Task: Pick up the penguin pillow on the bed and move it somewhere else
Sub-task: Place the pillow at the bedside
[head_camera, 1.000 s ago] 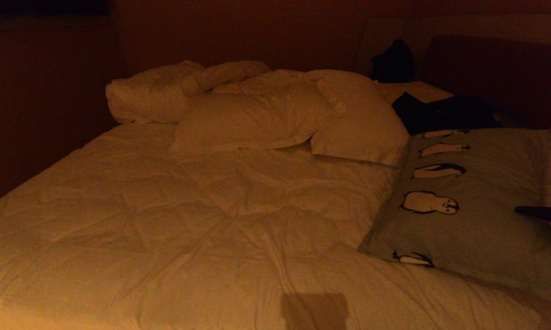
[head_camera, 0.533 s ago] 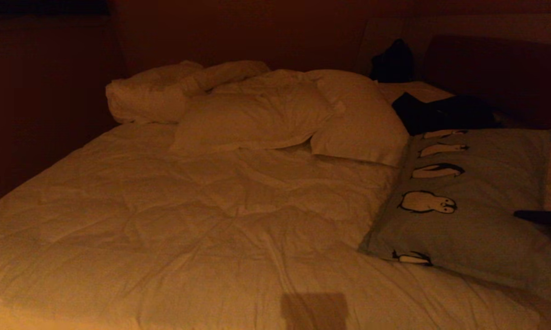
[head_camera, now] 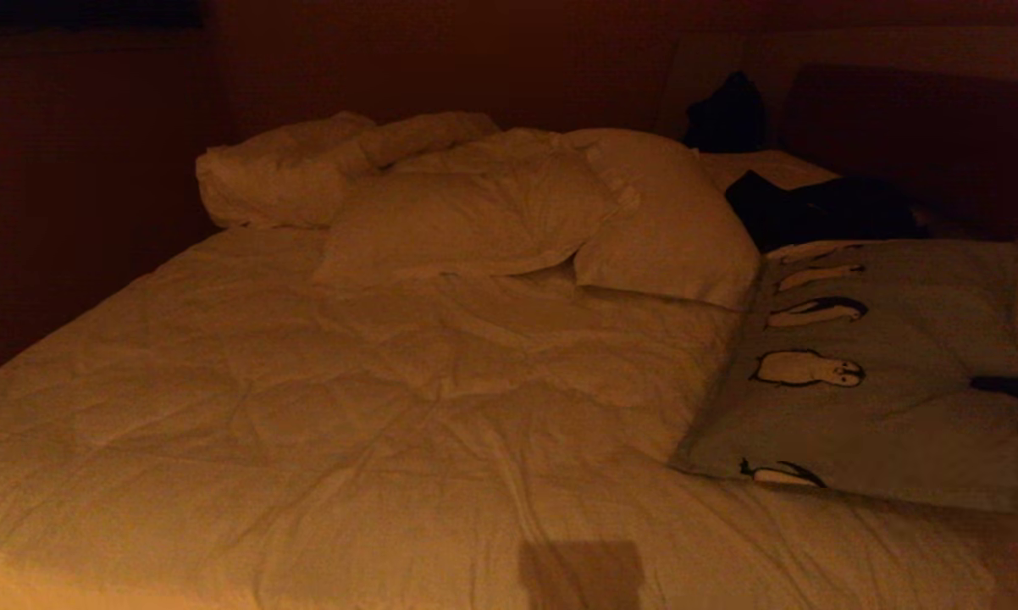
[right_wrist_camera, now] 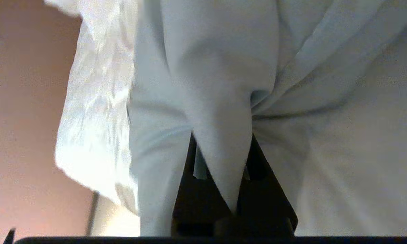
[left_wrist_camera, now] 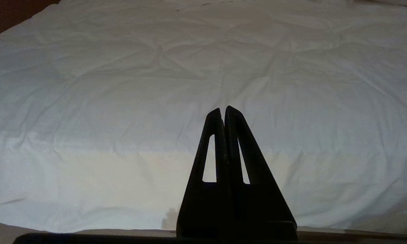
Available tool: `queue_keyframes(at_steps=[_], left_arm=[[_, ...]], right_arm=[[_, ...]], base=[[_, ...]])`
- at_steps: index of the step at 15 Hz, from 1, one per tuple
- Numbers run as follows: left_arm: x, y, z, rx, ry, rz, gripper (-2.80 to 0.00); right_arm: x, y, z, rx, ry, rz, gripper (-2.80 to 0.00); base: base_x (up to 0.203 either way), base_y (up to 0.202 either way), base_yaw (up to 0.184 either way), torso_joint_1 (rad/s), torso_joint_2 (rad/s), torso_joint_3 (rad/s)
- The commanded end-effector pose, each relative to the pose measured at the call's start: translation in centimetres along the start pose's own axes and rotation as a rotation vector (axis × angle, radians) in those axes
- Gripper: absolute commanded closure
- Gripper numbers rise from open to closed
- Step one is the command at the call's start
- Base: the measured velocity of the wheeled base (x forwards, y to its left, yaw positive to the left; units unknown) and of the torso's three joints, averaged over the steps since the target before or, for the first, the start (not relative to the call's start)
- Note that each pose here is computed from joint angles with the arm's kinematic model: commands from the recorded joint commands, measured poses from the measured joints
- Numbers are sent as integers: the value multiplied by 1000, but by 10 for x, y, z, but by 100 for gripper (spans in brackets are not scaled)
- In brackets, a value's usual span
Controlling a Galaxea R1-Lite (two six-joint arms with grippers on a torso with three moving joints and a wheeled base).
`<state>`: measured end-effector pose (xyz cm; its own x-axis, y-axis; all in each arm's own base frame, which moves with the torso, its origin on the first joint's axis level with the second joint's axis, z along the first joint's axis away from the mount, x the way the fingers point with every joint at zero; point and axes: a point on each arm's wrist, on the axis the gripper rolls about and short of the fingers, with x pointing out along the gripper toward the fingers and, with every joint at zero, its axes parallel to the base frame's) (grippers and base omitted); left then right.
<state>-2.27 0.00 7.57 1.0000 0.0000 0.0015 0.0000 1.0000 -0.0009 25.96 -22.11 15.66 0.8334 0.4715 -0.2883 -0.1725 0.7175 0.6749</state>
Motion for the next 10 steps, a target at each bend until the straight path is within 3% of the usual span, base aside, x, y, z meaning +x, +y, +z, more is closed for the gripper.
queue_keyframes(at_steps=[1,4,10], left_arm=[[0,0,-1,-1,3,0,0],[0,0,-1,-1,3,2,0],[0,0,-1,-1,3,0,0]], right_arm=[[-14,14,26,122,-64,-22,0],[-22,28,59,212,-161,-112,0],[-40,55,111,200,-304,-130,0]], base=[[0,0,0,0,0,0],[0,0,0,0,0,0],[0,0,0,0,0,0]])
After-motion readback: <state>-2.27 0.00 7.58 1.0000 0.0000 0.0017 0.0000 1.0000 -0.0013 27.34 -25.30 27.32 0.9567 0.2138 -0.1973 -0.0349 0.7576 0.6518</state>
